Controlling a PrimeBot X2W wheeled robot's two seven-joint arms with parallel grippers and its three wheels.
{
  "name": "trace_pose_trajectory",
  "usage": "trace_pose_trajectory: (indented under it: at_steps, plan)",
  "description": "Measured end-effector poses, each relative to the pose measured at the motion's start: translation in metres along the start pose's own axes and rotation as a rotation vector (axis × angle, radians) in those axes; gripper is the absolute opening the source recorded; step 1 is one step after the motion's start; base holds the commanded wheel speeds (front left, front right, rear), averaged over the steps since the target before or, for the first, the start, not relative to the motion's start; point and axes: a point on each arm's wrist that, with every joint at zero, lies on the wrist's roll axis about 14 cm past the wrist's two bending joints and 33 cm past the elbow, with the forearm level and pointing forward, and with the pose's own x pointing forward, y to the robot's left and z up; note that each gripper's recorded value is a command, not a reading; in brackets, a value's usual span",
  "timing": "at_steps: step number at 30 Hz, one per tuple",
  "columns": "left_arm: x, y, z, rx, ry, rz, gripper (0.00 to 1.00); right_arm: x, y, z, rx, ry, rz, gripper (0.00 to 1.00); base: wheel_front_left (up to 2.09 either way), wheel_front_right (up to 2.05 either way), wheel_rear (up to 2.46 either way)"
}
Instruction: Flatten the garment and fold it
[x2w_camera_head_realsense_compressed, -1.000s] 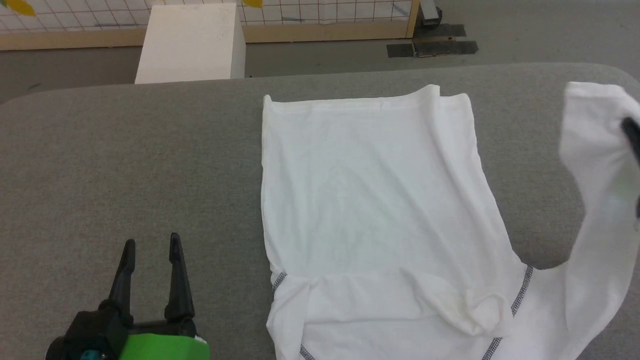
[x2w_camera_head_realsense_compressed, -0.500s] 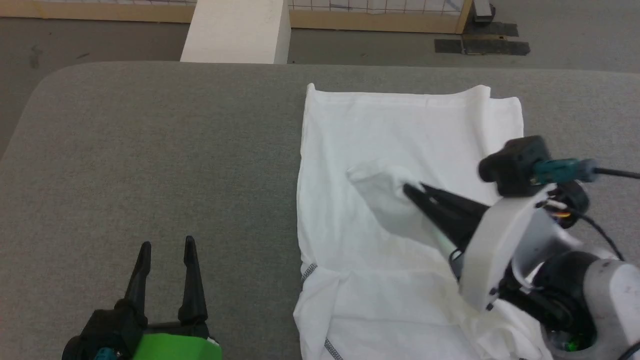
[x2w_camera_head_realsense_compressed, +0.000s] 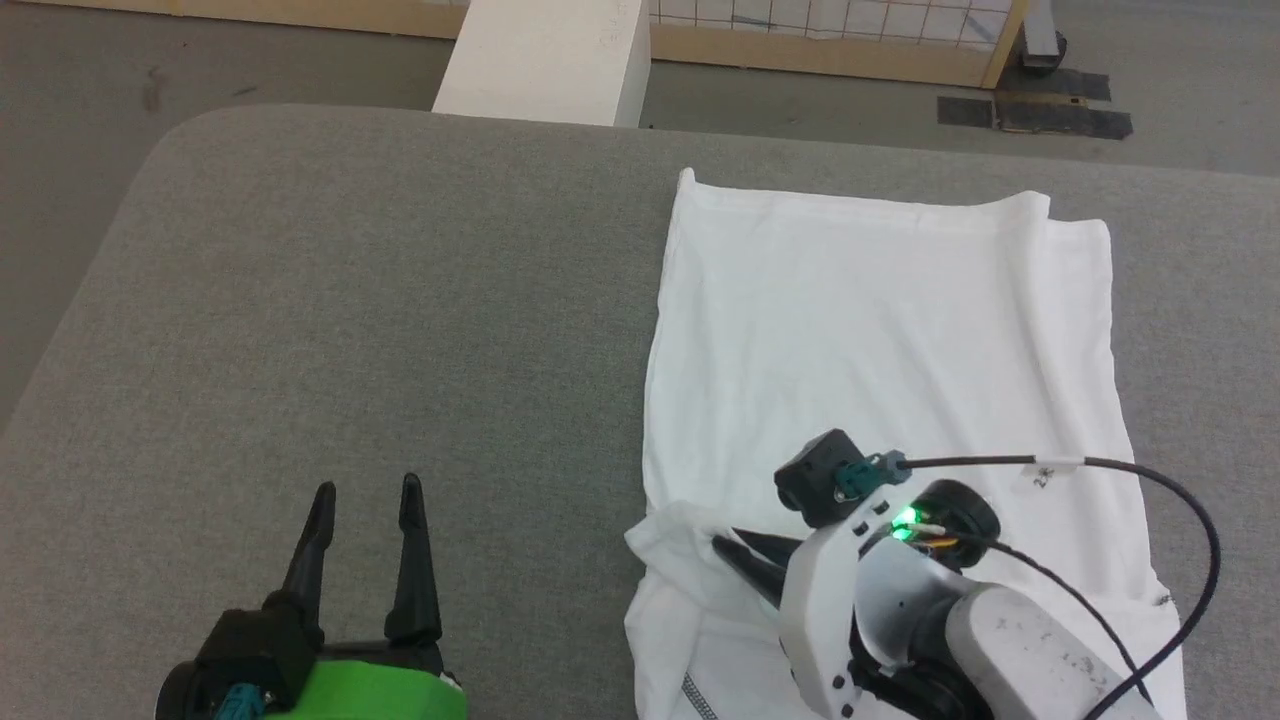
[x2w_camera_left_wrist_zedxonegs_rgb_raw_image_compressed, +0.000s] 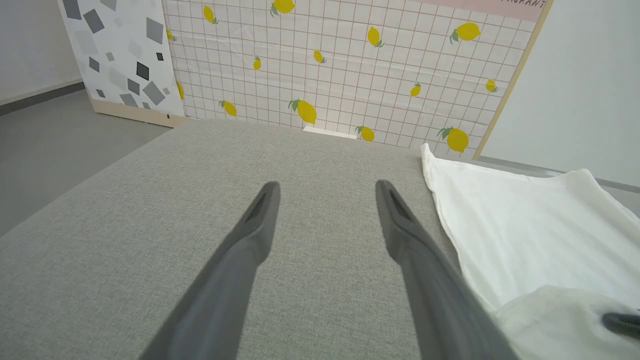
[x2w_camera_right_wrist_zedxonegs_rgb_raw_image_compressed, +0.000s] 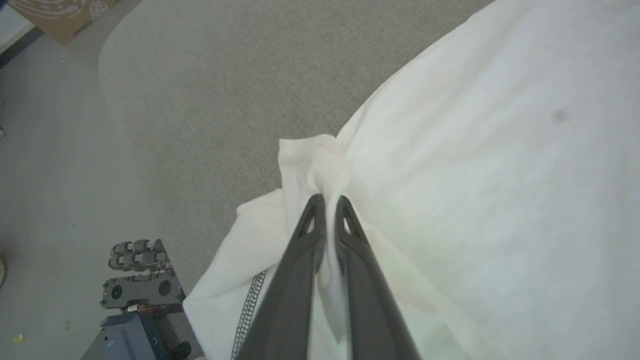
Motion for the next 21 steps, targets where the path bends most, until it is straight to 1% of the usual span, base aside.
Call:
trace_pose_trajectory:
  at_steps: [2, 4, 7, 10, 13, 16, 18, 21]
  plan:
    - [0.000, 0.000, -0.001, -0.003, 0.001, -0.001, 1.00, 0.005, 0.002, -0.005, -0.003, 0.008, 0.001, 1.00, 0.00, 0.00, 0.00]
    - [0.001, -0.002, 0.000, -0.006, -0.002, -0.008, 1.00, 0.007, 0.000, -0.001, 0.005, -0.016, -0.006, 1.00, 0.00, 0.00, 0.00]
    - [0.002, -0.006, 0.001, -0.009, -0.006, -0.022, 1.00, 0.005, -0.004, 0.017, 0.021, -0.085, -0.015, 1.00, 0.00, 0.00, 0.00]
    - [0.004, -0.010, 0.002, -0.012, -0.010, -0.038, 1.00, -0.007, -0.022, 0.040, 0.052, -0.174, -0.059, 1.00, 0.00, 0.00, 0.00]
    - [0.008, -0.015, 0.005, -0.012, -0.015, -0.053, 1.00, -0.031, -0.050, 0.063, 0.074, -0.276, -0.142, 1.00, 0.00, 0.00, 0.00]
    - [0.011, -0.020, 0.008, -0.012, -0.024, -0.071, 1.00, -0.068, -0.087, 0.083, 0.077, -0.390, -0.271, 1.00, 0.00, 0.00, 0.00]
    - [0.013, -0.024, 0.009, -0.014, -0.030, -0.082, 1.00, -0.098, -0.112, 0.084, 0.106, -0.456, -0.371, 1.00, 0.00, 0.00, 0.00]
    - [0.015, -0.029, 0.013, -0.020, -0.041, -0.098, 1.00, -0.144, -0.141, 0.071, 0.141, -0.522, -0.535, 1.00, 0.00, 0.00, 0.00]
